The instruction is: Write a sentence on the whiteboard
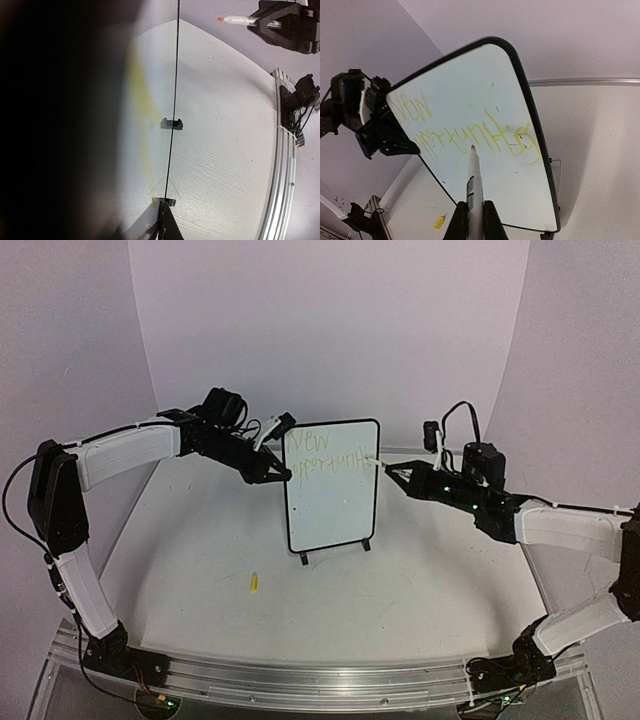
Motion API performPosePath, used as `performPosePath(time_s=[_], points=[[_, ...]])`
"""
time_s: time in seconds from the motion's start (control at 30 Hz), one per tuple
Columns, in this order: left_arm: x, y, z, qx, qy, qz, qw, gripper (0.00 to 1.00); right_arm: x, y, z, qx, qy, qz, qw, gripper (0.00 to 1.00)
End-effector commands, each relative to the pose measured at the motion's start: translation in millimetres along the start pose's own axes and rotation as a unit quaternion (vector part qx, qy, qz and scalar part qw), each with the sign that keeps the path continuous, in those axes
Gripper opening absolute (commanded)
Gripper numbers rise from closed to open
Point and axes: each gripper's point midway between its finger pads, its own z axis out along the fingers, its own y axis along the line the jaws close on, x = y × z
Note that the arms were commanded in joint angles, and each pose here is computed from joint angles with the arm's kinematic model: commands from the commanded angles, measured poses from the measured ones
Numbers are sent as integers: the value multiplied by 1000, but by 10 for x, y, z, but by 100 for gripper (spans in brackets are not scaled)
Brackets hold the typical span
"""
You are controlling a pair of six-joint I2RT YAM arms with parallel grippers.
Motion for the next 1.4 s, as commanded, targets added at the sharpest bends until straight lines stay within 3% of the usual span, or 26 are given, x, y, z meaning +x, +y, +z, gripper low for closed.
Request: performPosePath(time_s=[0.0,0.3,0.73,1.37], points=[[215,61,-33,-34,42,4,999,0,-161,294,-139,-48,-20,-21,998,0],[245,79,-6,-34,45,2,998,0,328,495,65,-30,32,-45,998,0],[242,76,-13,-37,44,4,998,0,999,944,718,-77,100,-54,991,0],[242,80,-21,-40,44,6,998,0,936,857,1065,-31,68,-42,996,0]])
